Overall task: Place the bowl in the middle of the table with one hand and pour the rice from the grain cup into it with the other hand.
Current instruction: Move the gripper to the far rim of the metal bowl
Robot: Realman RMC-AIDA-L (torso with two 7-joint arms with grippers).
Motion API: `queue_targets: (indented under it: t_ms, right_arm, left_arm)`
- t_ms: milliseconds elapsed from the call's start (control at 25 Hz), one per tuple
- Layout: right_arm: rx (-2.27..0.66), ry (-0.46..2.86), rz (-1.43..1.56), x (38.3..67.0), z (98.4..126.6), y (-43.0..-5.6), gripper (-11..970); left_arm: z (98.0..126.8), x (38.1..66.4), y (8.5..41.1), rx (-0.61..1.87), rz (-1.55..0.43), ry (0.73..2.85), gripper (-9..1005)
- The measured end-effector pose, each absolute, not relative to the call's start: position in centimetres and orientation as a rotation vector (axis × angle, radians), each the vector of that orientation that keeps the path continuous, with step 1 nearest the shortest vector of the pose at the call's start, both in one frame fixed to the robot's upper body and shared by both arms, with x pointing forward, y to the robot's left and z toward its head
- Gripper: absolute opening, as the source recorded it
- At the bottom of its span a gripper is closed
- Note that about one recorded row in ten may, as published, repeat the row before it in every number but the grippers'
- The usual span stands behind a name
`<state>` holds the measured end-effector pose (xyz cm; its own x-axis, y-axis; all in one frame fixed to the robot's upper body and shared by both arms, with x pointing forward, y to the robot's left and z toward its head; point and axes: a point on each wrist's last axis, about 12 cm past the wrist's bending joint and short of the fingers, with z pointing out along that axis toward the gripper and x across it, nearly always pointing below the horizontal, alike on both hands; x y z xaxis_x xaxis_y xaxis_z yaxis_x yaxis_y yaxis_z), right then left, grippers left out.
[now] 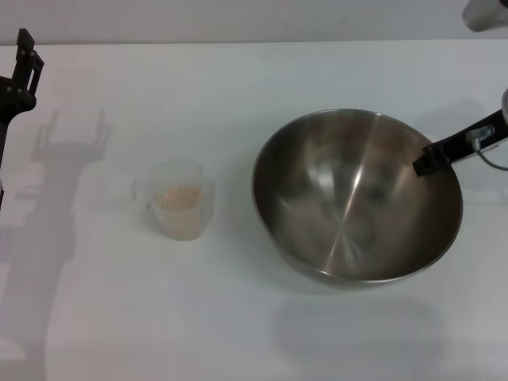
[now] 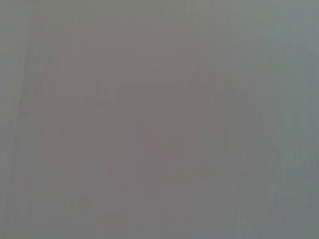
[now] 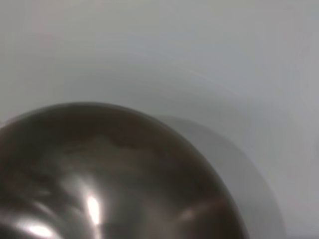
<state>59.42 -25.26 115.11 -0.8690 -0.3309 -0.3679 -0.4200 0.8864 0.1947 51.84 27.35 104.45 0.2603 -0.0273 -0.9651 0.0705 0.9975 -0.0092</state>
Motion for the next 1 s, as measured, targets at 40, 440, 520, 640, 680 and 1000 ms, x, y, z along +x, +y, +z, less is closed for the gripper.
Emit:
queue_targets:
  t_ms: [40,440,520,640,680,1000]
  right_arm:
    - [-0.555,2.719,0.383,59.4,115.3,-25.3,64]
    - [-0.522,2.603,0.360,59.9,117.2,-25.5,22]
    - [-0.519,2.580,0.368,60.1,117.4,-25.4,21]
    - [-0.523,2.535,0.413,60.3,117.8,-25.0,21]
    - [-0.525,2.520,0.429,60.4,117.9,-24.8,21]
    - [-0.556,2.477,0.476,61.0,117.9,-23.9,21]
  left_arm:
    - [104.5,51.8,27.3,0.038,-0.066,1.305,701]
    - [104.4,51.7,27.4,0.034,-0.066,1.305,696]
    - [104.4,51.6,27.4,0.034,-0.065,1.306,695]
    - [104.4,51.6,27.4,0.034,-0.065,1.306,694]
    - [104.4,51.6,27.4,0.034,-0.065,1.306,693]
    - [104.4,51.7,27.3,0.036,-0.066,1.304,690]
